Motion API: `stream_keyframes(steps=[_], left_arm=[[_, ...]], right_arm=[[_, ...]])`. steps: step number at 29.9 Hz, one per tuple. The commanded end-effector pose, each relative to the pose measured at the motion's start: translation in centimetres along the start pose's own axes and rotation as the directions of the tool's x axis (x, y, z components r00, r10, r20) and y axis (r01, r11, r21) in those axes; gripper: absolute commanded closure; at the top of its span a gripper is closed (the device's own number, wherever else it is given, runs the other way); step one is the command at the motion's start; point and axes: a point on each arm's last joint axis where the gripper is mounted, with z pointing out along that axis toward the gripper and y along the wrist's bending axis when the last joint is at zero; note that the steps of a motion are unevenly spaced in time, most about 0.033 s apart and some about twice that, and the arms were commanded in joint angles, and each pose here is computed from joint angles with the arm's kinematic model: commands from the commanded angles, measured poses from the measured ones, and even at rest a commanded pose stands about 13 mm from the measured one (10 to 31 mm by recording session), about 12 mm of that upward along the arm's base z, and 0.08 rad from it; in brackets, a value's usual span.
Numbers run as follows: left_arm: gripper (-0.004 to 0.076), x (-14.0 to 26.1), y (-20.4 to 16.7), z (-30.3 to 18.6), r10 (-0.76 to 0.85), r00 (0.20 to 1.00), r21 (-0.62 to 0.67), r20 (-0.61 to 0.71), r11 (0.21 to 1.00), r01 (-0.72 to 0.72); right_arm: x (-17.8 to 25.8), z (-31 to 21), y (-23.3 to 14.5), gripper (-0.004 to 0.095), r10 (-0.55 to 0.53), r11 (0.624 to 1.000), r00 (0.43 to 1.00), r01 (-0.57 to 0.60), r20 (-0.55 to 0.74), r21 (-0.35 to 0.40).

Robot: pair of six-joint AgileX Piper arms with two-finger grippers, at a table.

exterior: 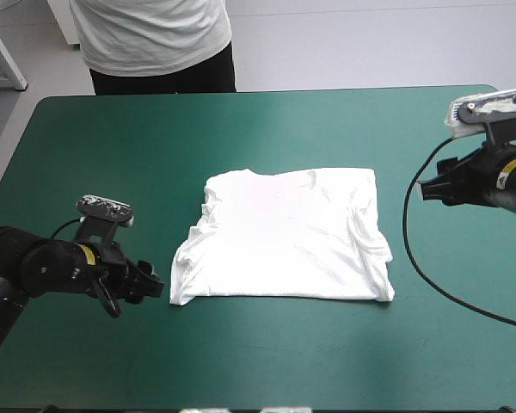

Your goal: Fold the cloth

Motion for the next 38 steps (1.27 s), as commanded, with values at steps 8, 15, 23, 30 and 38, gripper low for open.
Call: stream_keyframes(steps=[8, 15, 23, 30, 38], left_arm=[[0.0231, -1.0, -0.2, 7.4, -0.122, 0.992, 0.000, -0.028, 0.992, 0.122], [0.0231, -1.9, -0.4, 13.5, -0.121, 0.985, -0.048, -0.124, 0.992, 0.115], [0.0231, -2.2, -0.5, 17.5, -0.149, 0.970, -0.045, -0.194, 0.989, 0.143], [0.0346, -2.2, -0.6, 19.0, -0.166, 0.962, -0.042, -0.216, 0.986, 0.160], [0.0731, -2.2, -0.5, 20.9, -0.167, 0.958, -0.049, -0.232, 0.986, 0.159]], right_arm=[[4.6, 4.8, 0.7, 0.0277, -0.037, 0.998, 0.975, 0.049, -0.217, 0.050], [4.7, 4.8, 0.7, 0.0304, -0.034, 0.998, 0.976, 0.046, -0.214, 0.050], [4.9, 4.5, 0.8, 0.0304, -0.024, 0.999, 0.977, 0.031, -0.213, 0.029], [7.1, 7.0, 2.5, 0.0304, -0.010, 0.997, 0.961, -0.012, -0.277, -0.079], [10.6, 10.7, 4.3, 0.0301, 0.007, 0.987, 0.931, -0.065, -0.364, -0.149]])
